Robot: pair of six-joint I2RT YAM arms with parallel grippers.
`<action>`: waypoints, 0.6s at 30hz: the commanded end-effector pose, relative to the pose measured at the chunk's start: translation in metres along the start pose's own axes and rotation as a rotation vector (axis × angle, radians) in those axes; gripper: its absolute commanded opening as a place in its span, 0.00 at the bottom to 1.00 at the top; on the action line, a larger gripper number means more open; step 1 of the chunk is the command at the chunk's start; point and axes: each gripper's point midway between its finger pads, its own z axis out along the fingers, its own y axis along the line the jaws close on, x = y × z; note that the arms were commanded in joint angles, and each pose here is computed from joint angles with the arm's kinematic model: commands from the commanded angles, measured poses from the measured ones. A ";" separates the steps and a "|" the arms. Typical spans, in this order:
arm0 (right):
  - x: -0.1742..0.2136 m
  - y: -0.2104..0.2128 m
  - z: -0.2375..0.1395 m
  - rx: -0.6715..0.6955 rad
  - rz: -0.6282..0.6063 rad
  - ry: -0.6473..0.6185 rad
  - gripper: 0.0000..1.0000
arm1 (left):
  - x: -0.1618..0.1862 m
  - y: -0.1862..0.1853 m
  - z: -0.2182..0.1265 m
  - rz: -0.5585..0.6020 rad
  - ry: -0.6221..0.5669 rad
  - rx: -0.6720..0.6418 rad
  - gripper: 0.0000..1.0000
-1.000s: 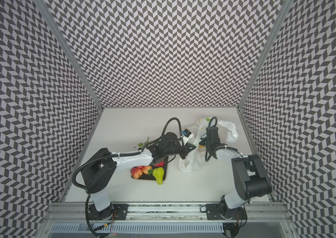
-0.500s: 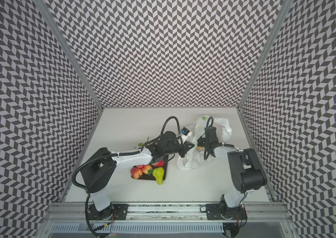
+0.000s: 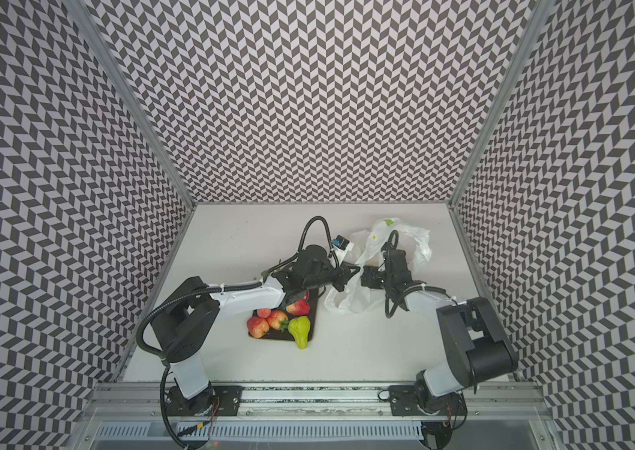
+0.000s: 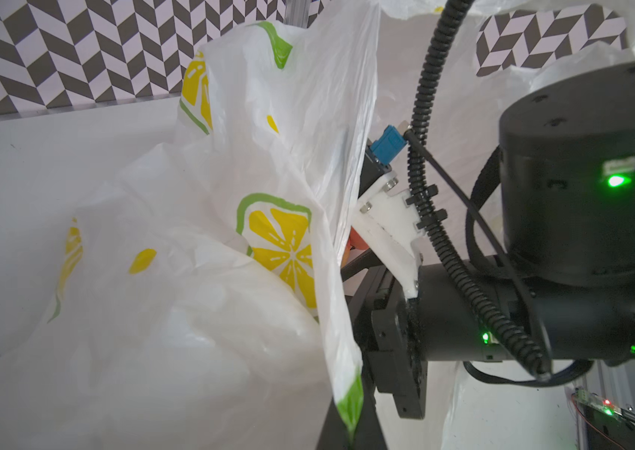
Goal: Take the fake fruits out of the plastic bag
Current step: 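Close the right gripper on the yellow pear inside the bag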
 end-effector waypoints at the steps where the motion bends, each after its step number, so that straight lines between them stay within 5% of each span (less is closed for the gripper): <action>1: -0.026 -0.004 -0.003 0.078 -0.052 -0.075 0.84 | -0.007 -0.005 -0.007 0.007 -0.025 0.008 0.00; 10: -0.044 0.004 0.011 0.075 -0.189 -0.062 0.82 | -0.002 -0.006 -0.006 0.011 -0.009 0.012 0.00; 18: -0.033 0.012 0.021 0.026 -0.186 -0.002 0.83 | -0.008 -0.008 -0.006 0.017 -0.019 0.017 0.00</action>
